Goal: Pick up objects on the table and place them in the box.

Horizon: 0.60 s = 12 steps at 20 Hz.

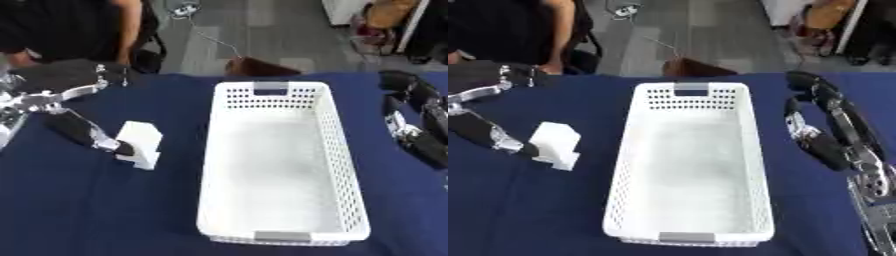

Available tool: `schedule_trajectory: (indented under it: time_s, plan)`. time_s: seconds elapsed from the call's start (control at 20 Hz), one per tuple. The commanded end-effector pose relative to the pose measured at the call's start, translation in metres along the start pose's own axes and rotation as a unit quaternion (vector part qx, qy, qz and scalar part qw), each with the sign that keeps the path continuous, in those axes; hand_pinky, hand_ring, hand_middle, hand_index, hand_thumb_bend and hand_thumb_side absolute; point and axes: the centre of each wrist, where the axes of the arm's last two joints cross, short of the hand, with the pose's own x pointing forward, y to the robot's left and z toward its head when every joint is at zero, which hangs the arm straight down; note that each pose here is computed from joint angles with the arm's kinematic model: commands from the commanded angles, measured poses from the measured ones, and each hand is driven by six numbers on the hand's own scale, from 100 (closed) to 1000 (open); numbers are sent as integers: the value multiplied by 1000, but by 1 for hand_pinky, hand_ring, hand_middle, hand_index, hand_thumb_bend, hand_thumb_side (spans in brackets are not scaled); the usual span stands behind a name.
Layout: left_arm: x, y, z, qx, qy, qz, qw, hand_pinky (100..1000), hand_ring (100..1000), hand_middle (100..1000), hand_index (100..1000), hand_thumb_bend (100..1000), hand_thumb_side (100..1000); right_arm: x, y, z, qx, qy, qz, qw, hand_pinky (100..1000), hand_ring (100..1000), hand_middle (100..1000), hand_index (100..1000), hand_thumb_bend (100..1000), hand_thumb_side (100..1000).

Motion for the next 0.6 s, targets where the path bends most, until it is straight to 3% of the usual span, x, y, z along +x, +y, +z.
schedule_trajectory:
  time_s: [0.05, 0.6]
  plan:
    - [-9, 5, -1, 1, 6, -5, 1000, 815, 880, 890, 917, 917, 672, 4, -8, -3, -1, -10, 9, 1000, 818, 855, 891, 892, 100, 656]
    - [-30, -9, -12, -37, 21, 51, 998, 799, 862, 866, 909, 921, 680, 5, -8, -4, 2, -13, 8, 1000, 818, 855, 891, 893, 100, 659]
